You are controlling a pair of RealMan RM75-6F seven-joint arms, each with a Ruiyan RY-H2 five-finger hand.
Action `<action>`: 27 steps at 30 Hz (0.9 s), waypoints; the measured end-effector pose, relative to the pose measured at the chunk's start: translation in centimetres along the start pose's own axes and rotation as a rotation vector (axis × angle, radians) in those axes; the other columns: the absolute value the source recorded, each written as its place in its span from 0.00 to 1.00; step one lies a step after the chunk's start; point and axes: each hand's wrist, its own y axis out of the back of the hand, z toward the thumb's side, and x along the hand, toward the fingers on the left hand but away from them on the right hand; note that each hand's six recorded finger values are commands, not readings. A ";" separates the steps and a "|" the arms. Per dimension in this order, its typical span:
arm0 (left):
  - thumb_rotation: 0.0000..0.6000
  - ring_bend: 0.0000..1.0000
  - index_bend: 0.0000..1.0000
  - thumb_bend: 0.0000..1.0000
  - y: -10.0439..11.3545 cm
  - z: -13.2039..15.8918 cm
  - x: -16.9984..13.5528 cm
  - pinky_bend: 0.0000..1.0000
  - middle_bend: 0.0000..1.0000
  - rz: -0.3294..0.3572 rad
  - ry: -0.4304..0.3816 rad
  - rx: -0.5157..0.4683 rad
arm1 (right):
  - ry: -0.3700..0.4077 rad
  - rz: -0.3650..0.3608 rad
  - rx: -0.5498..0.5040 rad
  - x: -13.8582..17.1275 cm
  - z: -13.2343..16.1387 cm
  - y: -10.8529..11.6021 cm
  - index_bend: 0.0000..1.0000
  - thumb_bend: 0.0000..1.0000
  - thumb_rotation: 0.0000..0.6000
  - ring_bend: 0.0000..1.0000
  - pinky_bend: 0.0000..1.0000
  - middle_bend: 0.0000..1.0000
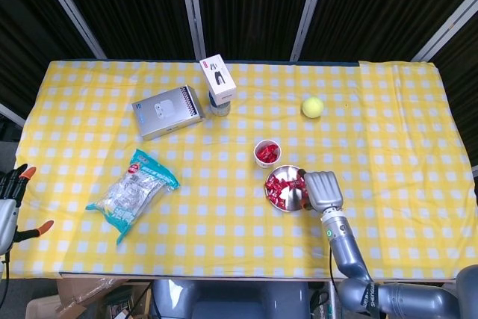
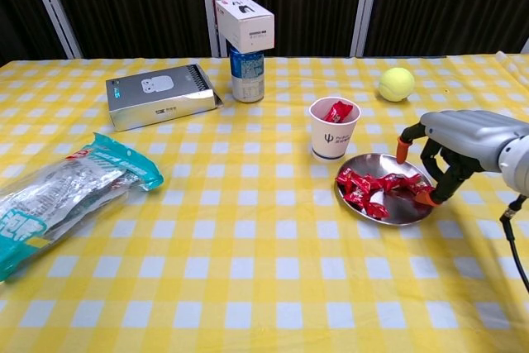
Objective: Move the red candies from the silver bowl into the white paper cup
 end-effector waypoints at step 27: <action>1.00 0.00 0.00 0.05 -0.1 0.0 0.1 0.00 0.00 -0.008 0.000 -0.001 | -0.034 0.010 -0.005 -2.1 -1.1 -2.1 0.49 0.31 1.00 0.86 0.89 0.73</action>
